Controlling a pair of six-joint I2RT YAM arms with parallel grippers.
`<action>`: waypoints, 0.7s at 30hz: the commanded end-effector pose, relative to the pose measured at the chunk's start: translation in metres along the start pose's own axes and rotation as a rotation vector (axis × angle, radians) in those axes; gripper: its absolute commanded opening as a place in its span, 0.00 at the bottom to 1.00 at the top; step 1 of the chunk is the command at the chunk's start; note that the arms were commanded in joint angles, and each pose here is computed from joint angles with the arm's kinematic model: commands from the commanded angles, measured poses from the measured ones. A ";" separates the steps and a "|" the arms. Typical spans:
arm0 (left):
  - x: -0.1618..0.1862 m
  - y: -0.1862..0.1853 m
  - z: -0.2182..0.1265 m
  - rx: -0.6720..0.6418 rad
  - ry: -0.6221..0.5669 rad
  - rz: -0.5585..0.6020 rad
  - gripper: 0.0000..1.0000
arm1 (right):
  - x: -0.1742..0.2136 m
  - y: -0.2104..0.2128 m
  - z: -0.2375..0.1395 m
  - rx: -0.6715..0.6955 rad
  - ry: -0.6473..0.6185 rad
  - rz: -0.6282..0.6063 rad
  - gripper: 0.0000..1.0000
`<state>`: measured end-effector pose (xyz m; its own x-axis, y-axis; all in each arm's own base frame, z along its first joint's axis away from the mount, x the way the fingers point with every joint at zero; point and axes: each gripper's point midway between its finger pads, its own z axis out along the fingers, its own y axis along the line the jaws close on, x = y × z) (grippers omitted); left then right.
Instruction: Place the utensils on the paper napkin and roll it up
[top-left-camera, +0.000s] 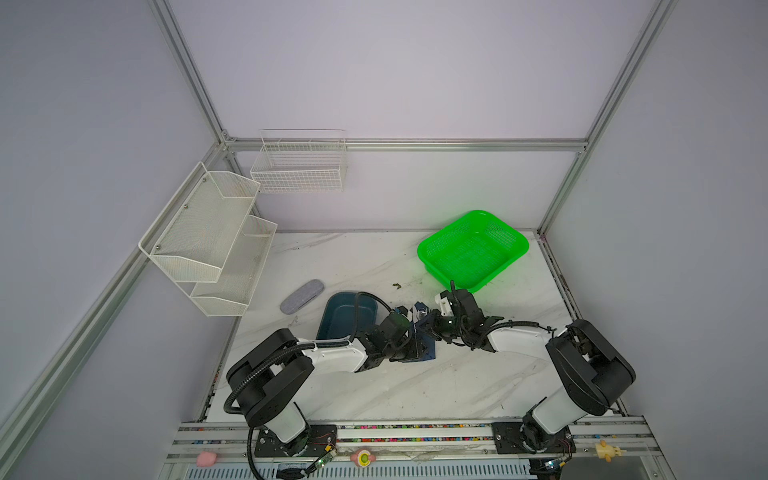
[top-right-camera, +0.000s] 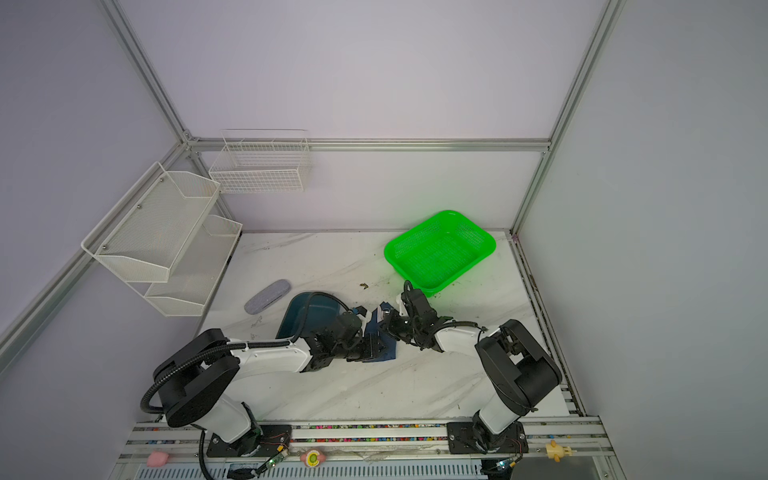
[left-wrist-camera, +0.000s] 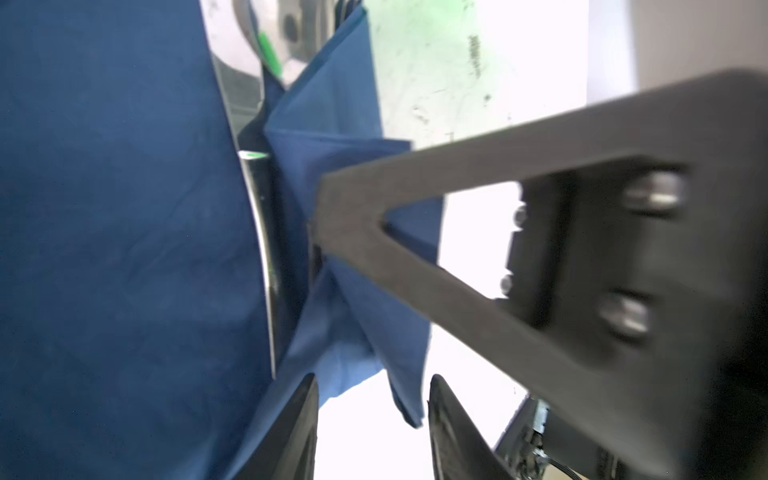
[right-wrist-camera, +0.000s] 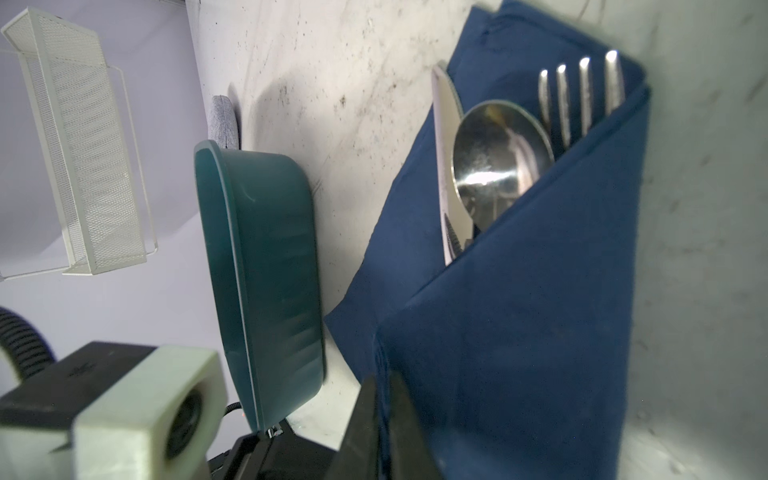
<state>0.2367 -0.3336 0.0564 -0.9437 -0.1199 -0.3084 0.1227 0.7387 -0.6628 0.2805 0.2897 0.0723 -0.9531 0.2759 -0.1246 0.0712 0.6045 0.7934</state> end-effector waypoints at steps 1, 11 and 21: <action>-0.028 -0.035 -0.003 0.082 -0.085 0.029 0.43 | 0.000 0.011 -0.002 -0.024 0.007 -0.026 0.10; -0.033 -0.037 -0.002 0.083 -0.105 0.031 0.36 | 0.001 0.013 -0.005 -0.036 0.002 -0.019 0.10; -0.044 -0.048 -0.005 0.096 -0.129 0.045 0.26 | 0.001 0.011 -0.004 -0.042 -0.001 -0.008 0.10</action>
<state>0.2458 -0.3368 0.0595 -0.9300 -0.1409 -0.3394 0.1309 0.7361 -0.6641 0.2788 0.2909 0.0735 -0.9560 0.2685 -0.1182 0.0695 0.5987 0.7979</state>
